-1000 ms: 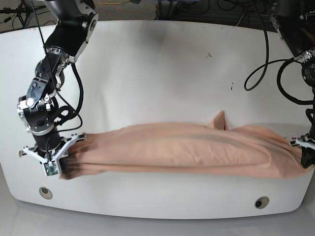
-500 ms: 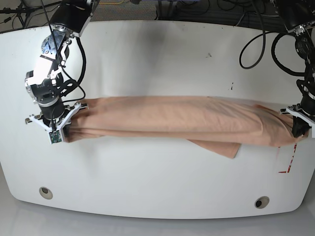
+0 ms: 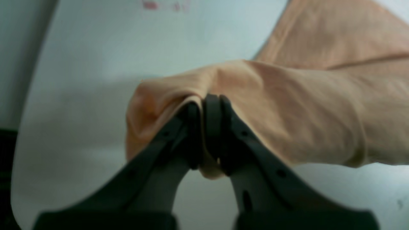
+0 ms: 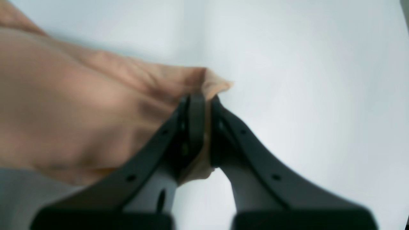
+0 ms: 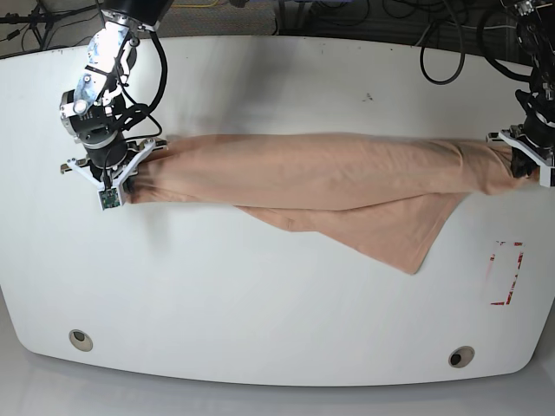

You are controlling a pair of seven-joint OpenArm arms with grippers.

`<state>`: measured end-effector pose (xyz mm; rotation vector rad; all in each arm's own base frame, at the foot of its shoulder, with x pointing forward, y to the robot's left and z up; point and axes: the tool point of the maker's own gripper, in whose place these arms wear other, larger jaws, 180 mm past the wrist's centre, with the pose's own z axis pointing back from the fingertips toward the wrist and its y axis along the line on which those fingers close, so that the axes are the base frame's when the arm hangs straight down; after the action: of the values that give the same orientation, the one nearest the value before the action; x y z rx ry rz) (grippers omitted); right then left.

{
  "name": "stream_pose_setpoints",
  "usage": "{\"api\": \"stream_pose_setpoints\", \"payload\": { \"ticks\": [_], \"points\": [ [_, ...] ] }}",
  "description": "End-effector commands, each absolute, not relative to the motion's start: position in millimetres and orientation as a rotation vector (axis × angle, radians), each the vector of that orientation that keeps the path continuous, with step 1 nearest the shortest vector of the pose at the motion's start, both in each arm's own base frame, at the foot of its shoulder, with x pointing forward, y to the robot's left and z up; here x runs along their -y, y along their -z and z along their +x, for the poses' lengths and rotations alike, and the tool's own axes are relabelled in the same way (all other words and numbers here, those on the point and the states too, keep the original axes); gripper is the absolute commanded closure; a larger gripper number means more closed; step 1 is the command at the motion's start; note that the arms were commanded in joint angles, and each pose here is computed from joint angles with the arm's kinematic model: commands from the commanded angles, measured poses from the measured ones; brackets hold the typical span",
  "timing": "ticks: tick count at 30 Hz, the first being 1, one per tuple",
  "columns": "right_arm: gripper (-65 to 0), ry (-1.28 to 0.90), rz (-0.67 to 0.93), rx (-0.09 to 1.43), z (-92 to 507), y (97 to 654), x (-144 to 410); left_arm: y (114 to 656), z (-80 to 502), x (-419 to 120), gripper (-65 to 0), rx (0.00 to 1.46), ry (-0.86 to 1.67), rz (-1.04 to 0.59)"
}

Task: Fold the T-shirt properly
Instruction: 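Hold the shirt with the right gripper and lower the left gripper toward the table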

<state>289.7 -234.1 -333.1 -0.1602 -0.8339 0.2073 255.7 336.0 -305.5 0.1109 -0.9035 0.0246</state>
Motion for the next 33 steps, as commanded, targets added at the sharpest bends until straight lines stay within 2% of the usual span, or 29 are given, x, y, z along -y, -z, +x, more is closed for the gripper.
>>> {"api": "stream_pose_setpoints", "payload": {
  "ticks": [1, 15, 18, 21, 22, 23, 25, 27, 29, 33],
  "points": [
    [-2.2, -0.210, -0.174, 0.859, 288, 327, 237, 298, 249, -347, 0.0, 0.918, -0.023, 0.149],
    [-2.1, -0.194, -0.147, 0.813, 271, 343, 230, 313, 230, -348, -0.1, 0.853, -0.018, 0.153],
    [-2.1, -0.193, -0.146, 0.813, 271, 343, 230, 313, 229, -349, -9.6, 0.850, -0.017, 0.154],
    [-2.1, -0.196, -0.144, 0.815, 272, 343, 229, 317, 224, -349, -23.5, 0.821, -0.016, 0.153],
    [-2.1, -0.197, -0.143, 0.817, 273, 342, 228, 320, 221, -349, -34.4, 0.796, -0.015, 0.154],
    [-2.1, -0.197, -0.143, 0.817, 273, 342, 228, 321, 220, -349, -37.8, 0.789, -0.016, 0.152],
    [-2.1, -0.198, -0.143, 0.820, 274, 342, 228, 324, 217, -348, -51.4, 0.758, -0.019, 0.149],
    [-2.1, -0.197, -0.142, 0.822, 274, 341, 227, 327, 215, -347, -57.9, 0.736, -0.022, 0.146],
    [-2.1, -0.192, -0.132, 0.824, 275, 342, 224, 327, 215, -346, -59.2, 0.726, -0.025, 0.143],
    [-2.1, -0.182, -0.120, 0.837, 279, 340, 220, 322, 223, -336, -57.1, 0.752, -0.012, 0.111]
  ]
}}
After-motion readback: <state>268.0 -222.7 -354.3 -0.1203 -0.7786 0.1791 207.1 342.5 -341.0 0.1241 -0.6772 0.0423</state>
